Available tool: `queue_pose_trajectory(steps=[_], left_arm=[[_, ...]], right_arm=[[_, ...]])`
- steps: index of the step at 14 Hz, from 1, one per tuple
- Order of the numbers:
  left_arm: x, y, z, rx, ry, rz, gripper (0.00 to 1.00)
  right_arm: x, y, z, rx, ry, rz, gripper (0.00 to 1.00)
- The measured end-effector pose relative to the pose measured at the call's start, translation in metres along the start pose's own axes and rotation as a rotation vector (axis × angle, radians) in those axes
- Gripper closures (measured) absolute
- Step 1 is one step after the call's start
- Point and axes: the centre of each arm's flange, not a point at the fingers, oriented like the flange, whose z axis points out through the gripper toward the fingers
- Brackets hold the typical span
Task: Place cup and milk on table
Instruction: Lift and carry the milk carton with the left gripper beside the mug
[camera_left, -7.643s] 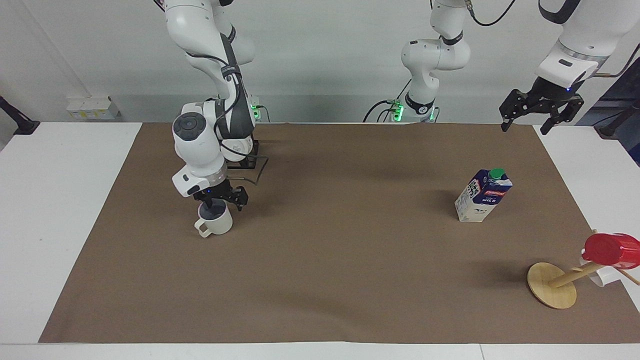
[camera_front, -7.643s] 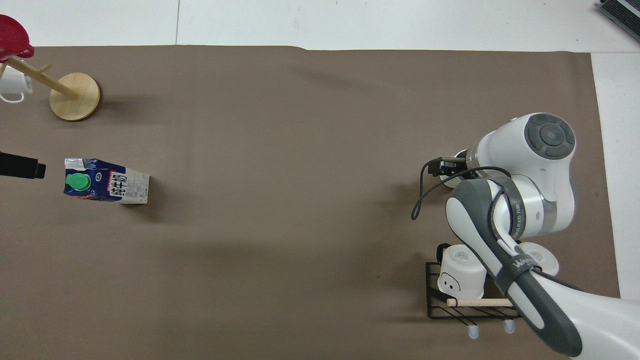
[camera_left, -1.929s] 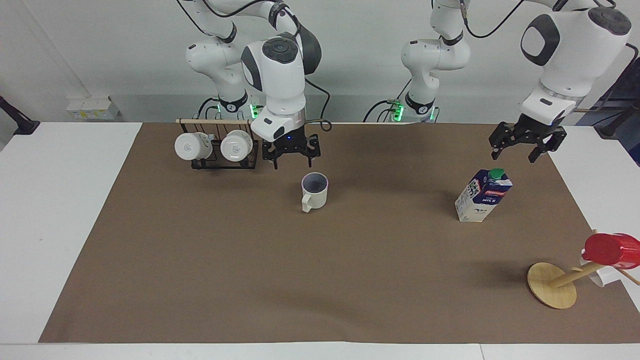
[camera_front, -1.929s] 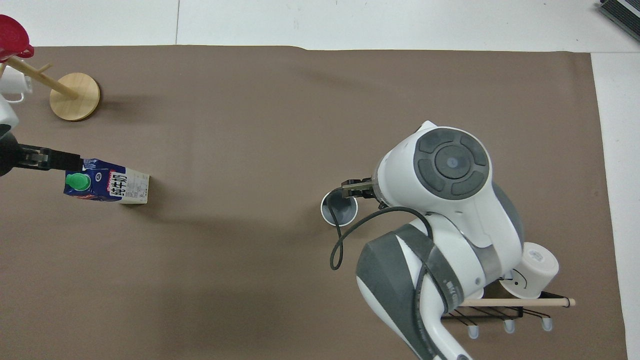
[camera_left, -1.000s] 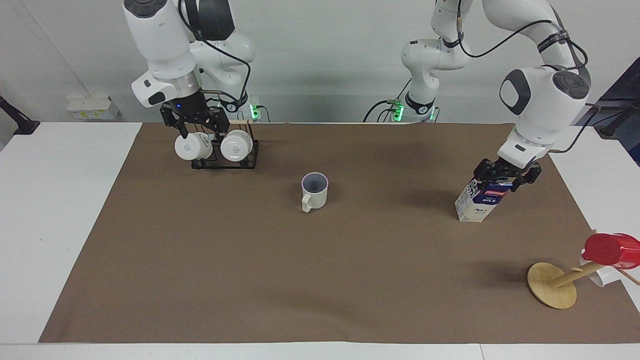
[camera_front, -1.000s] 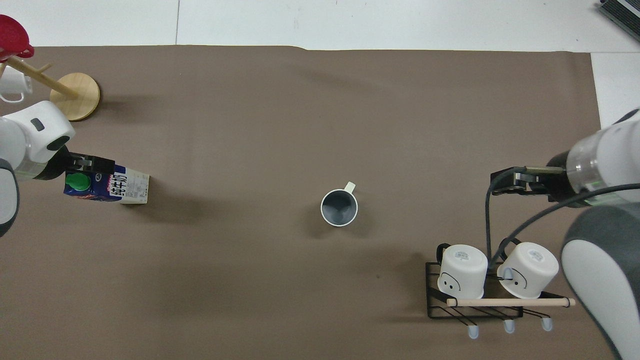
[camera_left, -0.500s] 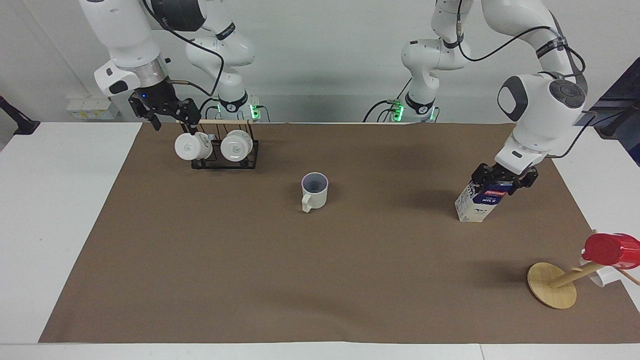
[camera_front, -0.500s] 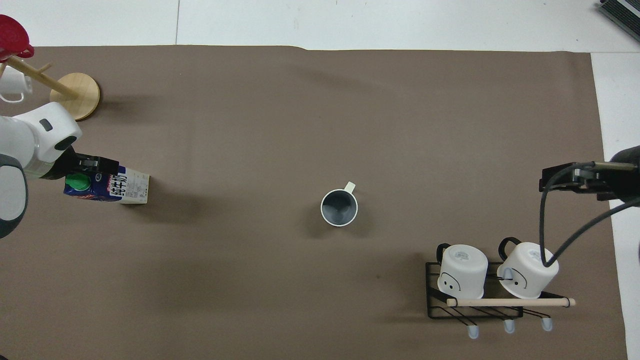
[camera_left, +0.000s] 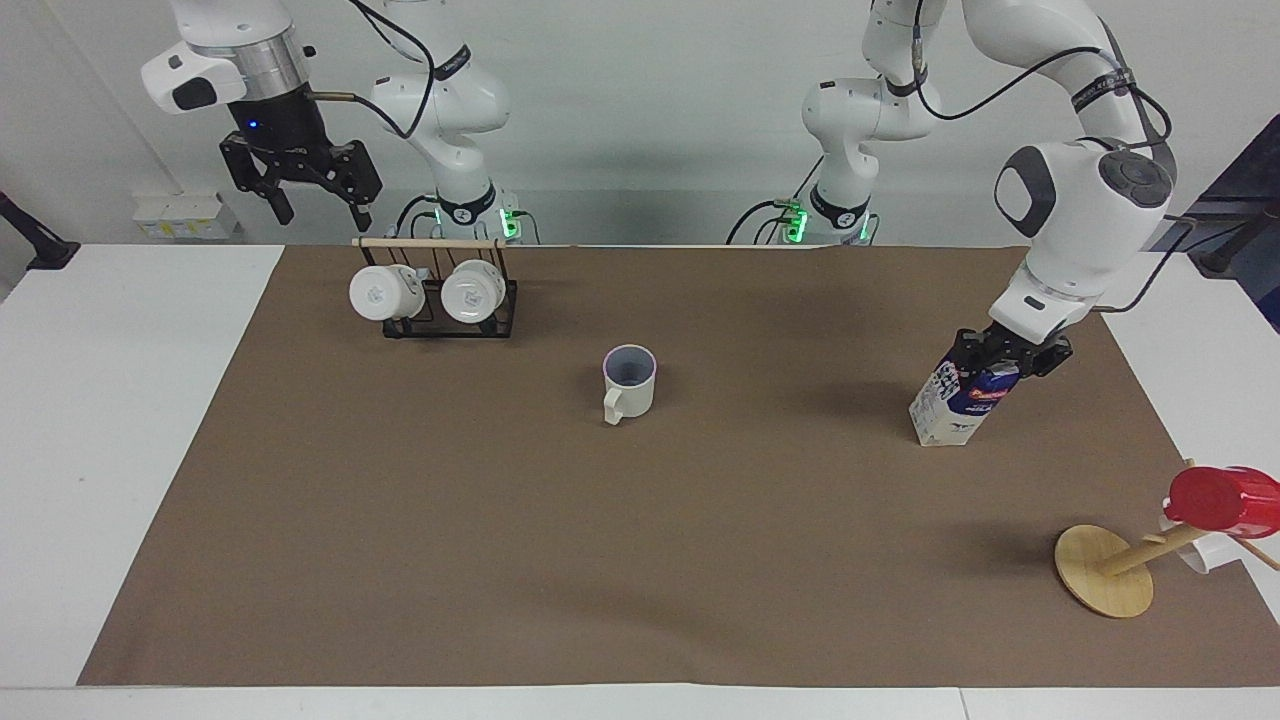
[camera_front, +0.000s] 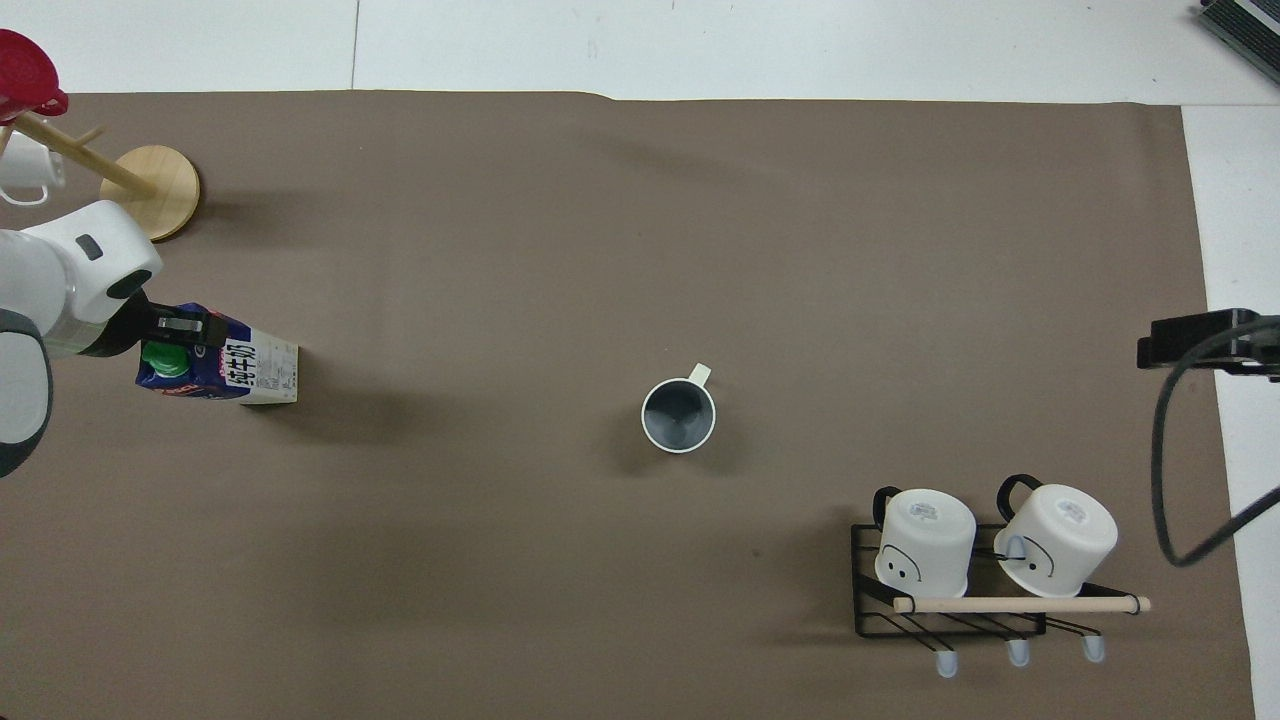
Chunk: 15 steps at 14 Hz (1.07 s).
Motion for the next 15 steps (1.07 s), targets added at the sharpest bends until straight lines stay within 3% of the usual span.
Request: queue_pose_trajectory(steps=[6,10,15], left_arm=[[0.002,0.032,-0.016,-0.005,0.021,-0.002,0.43],[0.008,0.119,-0.024,-0.020,0.036,-0.016,0.43],[-0.007,0.242,-0.031,-0.047,0.042,-0.066,0.43]], right_arm=[[0.001,-0.001,0.009,-0.004,-0.031,-0.003,0.00],[0.000,-0.001,0.011,-0.006,-0.047,-0.003,0.00],[0.000,-0.001,0.012,-0.006,-0.049,-0.004,0.00]])
